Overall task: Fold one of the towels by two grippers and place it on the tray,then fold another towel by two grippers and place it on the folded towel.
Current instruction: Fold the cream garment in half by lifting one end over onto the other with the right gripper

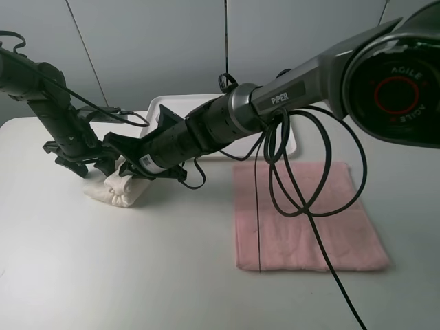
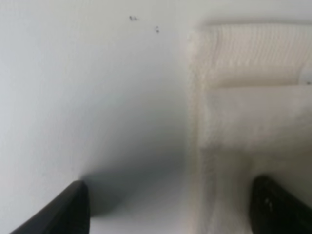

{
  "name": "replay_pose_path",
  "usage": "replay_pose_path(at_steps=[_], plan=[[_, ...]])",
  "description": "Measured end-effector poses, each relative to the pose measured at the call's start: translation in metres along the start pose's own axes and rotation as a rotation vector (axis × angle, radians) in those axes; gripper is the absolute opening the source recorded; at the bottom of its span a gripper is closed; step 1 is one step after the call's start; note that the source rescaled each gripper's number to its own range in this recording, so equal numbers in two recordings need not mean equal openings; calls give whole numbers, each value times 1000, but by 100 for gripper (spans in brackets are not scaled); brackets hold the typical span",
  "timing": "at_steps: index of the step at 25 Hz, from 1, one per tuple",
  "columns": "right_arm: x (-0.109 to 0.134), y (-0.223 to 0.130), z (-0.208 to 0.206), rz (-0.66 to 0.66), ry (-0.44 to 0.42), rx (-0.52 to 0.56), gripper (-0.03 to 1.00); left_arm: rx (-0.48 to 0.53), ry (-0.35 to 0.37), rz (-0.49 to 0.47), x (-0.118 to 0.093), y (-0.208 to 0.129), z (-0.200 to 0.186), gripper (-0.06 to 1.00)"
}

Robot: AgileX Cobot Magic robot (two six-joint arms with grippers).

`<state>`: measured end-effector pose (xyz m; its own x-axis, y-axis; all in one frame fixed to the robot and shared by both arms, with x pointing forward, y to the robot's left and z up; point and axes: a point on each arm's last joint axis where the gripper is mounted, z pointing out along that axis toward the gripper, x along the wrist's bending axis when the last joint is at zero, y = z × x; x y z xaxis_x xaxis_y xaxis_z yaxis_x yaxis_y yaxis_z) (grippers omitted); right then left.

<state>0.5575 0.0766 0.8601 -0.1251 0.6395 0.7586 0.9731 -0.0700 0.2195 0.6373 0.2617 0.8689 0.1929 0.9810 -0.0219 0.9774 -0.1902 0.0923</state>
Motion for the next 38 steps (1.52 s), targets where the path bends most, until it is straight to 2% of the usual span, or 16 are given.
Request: replay_pose_path(at_steps=[11,23,28,30,35,38], plan=[[-6,-4,7,7,5,31,5,20,-11,8,1,10,-8,86],[-6,-4,7,7,7,34,5,-49,-31,1,13,42,-48,86],[-4,-3,8,83,31,14,6,-49,-34,9,13,45,-55,86],[-3,-3,9,118,40,3,14,-48,-35,18,13,47,-59,86],[4,-4,11,121,51,-12,44,-77,-46,34,12,54,-69,86],[19,-1,12,80,74,-38,49,-80,-66,43,10,54,-69,86]])
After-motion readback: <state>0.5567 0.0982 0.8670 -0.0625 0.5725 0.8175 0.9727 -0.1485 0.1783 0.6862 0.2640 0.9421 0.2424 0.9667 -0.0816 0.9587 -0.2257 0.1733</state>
